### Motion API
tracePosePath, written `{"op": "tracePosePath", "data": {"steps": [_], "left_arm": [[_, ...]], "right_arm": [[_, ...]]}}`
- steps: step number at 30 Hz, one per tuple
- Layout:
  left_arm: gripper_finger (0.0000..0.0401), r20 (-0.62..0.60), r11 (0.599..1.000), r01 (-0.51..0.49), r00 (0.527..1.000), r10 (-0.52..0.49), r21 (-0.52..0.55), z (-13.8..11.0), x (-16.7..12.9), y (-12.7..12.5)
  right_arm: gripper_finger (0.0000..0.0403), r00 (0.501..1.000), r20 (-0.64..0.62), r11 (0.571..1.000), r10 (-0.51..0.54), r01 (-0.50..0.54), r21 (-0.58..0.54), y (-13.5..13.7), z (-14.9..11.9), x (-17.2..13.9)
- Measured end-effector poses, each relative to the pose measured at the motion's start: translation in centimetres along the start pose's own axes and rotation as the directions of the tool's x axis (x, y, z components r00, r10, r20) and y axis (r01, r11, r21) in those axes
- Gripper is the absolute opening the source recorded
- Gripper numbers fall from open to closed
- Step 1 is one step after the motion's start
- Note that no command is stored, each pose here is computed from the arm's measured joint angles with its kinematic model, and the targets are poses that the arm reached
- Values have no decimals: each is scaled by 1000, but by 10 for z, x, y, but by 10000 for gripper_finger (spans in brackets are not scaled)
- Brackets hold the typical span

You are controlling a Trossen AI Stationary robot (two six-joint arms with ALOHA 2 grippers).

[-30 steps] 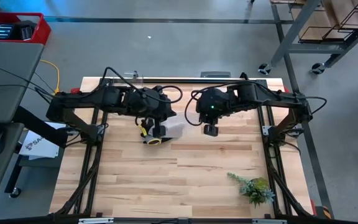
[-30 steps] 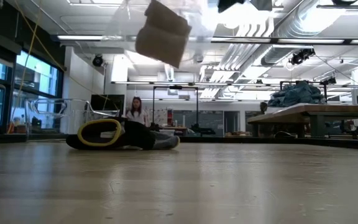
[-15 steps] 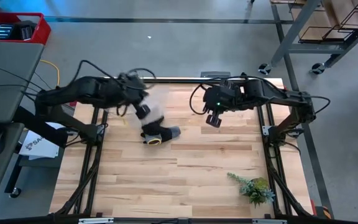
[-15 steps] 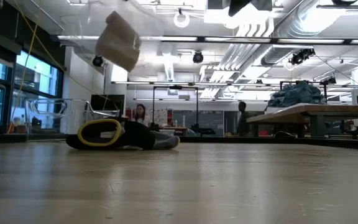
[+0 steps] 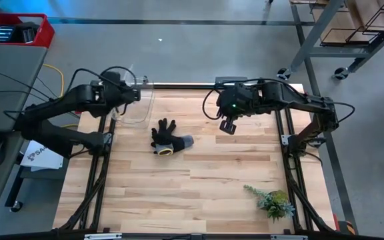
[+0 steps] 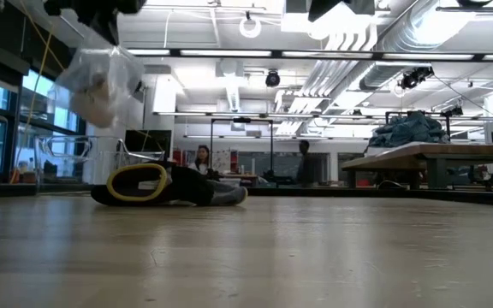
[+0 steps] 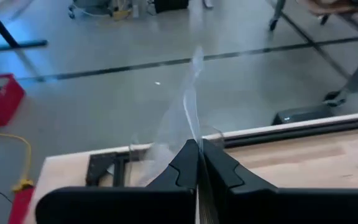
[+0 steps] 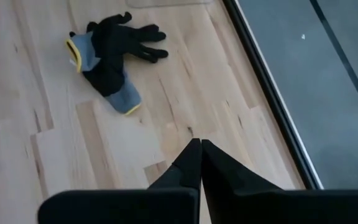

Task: Roll bandage
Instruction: Put the transparent zip bag into the transparent bin

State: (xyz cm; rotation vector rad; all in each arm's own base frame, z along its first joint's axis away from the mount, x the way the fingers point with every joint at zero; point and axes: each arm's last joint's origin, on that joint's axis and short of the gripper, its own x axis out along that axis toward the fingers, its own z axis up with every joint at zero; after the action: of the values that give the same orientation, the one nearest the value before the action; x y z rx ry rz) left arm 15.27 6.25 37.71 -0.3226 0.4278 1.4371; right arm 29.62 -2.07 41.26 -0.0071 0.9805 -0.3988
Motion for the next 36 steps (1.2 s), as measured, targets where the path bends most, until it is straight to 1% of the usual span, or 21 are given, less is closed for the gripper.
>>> {"op": "tracePosePath", "data": {"steps": [3, 8, 11, 14, 18, 21, 23, 27, 28, 31, 33, 36], "left_arm": [[0, 3, 999, -25, 1000, 24, 42, -9, 18, -6], [0, 21, 1000, -3, 1000, 3, 9, -21, 50, -18], [0, 29, 999, -44, 999, 44, 11, -27, 67, -16], [0, -17, 996, -78, 997, 79, 33, -35, 80, -10], [0, -56, 994, -88, 994, 91, 61, -38, 84, -5], [0, -71, 985, -99, 991, 110, 141, -40, 83, -3], [0, -81, 972, -134, 985, 152, 193, -43, 83, 0], [0, -112, 942, -220, 961, 254, 254, -51, 80, 11], [0, -117, 938, -238, 955, 274, 254, -53, 79, 13], [0, -116, 949, -258, 953, 281, 180, -57, 82, 13], [1, -163, 959, -229, 953, 256, 164, -65, 88, 12], [8, -248, 970, -158, 947, 202, 185, -80, 98, 10]], "right_arm": [[0, 1000, 18, 1000, 16, -16, -2, 1, 2, 0], [0, 999, 26, 999, 44, -45, 28, 2, 3, 0], [0, 998, 26, 996, 55, -57, 74, 4, 3, -1], [0, 997, 26, 992, 72, -75, 102, 8, 2, -2], [0, 995, 28, 989, 94, -97, 114, 15, 1, -4], [0, 994, 29, 987, 102, -105, 121, 18, 0, -6], [0, 994, 30, 986, 105, -108, 126, 20, 0, -6], [0, 993, 31, 985, 110, -114, 130, 23, 0, -7], [0, 993, 31, 984, 111, -115, 138, 23, 0, -7], [0, 993, 43, 983, 114, -119, 141, 23, 1, -7], [0, 992, 49, 982, 114, -120, 143, 23, 1, -7], [0, 991, 61, 982, 115, -123, 145, 23, 3, -7]]}}
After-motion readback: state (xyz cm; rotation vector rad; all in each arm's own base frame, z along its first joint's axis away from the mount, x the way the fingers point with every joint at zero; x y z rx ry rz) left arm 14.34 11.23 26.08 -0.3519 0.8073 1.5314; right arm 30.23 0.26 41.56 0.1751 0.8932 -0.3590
